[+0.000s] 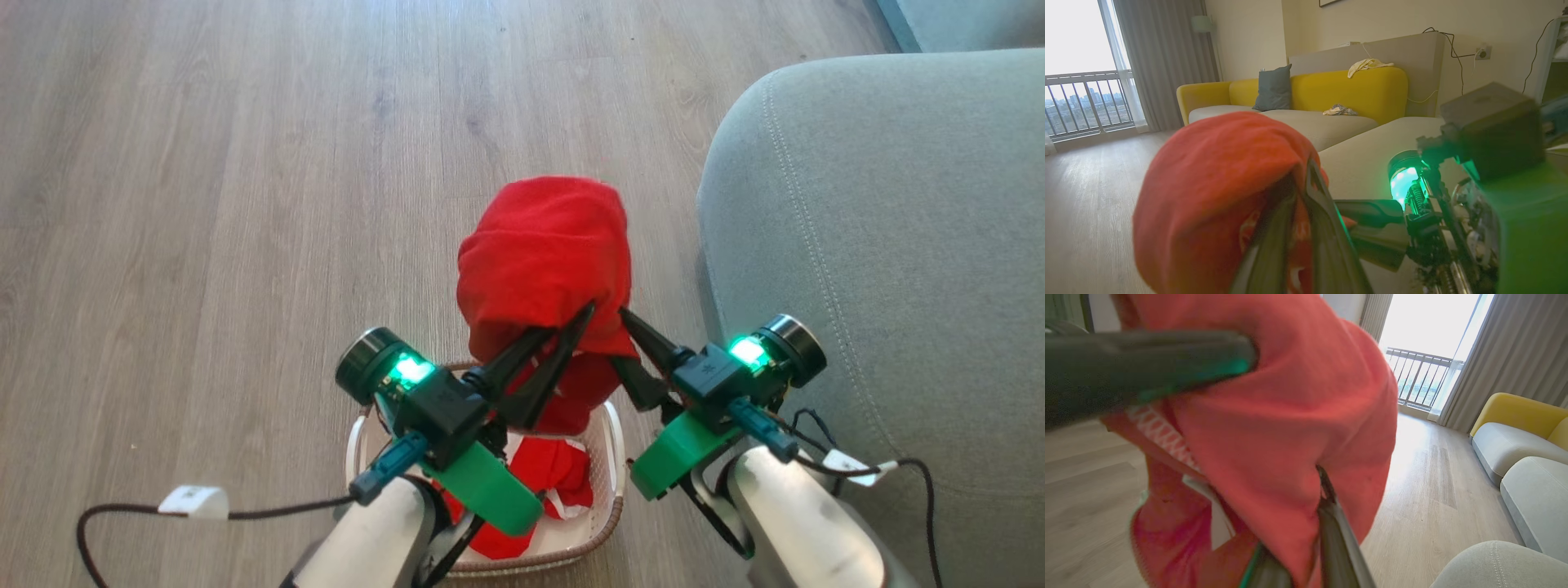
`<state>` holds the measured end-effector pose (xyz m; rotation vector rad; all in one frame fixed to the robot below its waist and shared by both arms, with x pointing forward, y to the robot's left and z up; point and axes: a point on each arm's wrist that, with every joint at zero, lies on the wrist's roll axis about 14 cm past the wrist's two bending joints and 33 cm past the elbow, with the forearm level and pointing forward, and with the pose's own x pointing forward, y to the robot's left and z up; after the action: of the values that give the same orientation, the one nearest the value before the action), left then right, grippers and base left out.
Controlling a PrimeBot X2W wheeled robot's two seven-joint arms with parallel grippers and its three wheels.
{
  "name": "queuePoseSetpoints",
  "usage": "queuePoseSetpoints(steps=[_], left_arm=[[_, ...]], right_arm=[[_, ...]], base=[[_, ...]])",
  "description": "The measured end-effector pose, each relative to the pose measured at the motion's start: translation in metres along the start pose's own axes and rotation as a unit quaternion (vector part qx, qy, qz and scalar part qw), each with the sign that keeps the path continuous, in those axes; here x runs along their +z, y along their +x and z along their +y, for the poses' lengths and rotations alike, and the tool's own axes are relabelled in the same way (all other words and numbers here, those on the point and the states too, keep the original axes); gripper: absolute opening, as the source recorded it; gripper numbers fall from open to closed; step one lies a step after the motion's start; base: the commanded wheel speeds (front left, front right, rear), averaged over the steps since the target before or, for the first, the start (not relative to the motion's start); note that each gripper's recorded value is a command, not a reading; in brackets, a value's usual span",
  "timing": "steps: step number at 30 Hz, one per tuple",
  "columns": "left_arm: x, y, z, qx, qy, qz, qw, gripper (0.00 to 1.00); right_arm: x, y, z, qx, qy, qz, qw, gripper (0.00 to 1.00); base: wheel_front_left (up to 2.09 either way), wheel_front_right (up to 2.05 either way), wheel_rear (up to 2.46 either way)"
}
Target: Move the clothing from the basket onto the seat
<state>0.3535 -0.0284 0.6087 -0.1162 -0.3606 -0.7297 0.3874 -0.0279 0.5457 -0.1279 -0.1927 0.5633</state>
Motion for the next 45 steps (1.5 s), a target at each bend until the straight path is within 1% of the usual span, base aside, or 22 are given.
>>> queuePoseSetpoints(steps=[8,9,10,11,12,16,24,32,34,45], left_arm=[[0.000,-0.001,0.005,0.007,-0.004,-0.001,1.000,0.00],[0.001,-0.001,0.005,0.008,-0.004,-0.003,1.000,0.12],[0.003,-0.001,0.006,0.010,-0.007,-0.005,1.000,0.47],[0.004,-0.001,0.007,0.012,-0.008,-0.008,1.000,0.84],[0.005,-0.001,0.009,0.015,-0.007,-0.009,1.000,1.00],[0.006,-0.002,0.015,0.023,-0.004,-0.010,1.000,1.00],[0.000,-0.004,0.020,0.030,0.000,-0.001,1.000,1.00],[-0.026,-0.018,0.031,0.044,0.000,0.041,0.998,1.00],[-0.030,-0.020,0.032,0.047,-0.001,0.047,0.998,1.00],[-0.066,-0.041,0.032,0.048,0.001,0.110,0.993,1.00]], right_arm=[[0.013,0.003,-0.011,-0.018,0.022,-0.024,0.999,0.00],[0.015,0.004,-0.013,-0.021,0.024,-0.029,0.999,0.00],[0.018,0.004,-0.016,-0.025,0.027,-0.033,0.999,0.00],[0.021,0.004,-0.018,-0.030,0.030,-0.039,0.998,0.00],[0.023,0.004,-0.022,-0.036,0.032,-0.043,0.998,0.00],[0.026,0.001,-0.028,-0.048,0.043,-0.050,0.997,0.00],[0.032,0.000,-0.050,-0.079,0.032,-0.062,0.994,0.00],[0.036,-0.006,-0.078,-0.118,0.007,-0.067,0.991,0.00],[0.037,-0.007,-0.081,-0.122,0.005,-0.069,0.990,0.00],[0.037,-0.023,-0.118,-0.181,-0.008,-0.066,0.981,0.00]], base=[[0.00,0.00,0.00],[0.00,0.00,0.00],[0.00,0.00,0.00],[0.00,0.00,0.00],[0.00,0.00,0.00],[0.00,0.00,0.00],[0.00,0.00,0.00],[0.00,0.00,0.00],[0.00,0.00,0.00],[0.00,0.00,0.00]])
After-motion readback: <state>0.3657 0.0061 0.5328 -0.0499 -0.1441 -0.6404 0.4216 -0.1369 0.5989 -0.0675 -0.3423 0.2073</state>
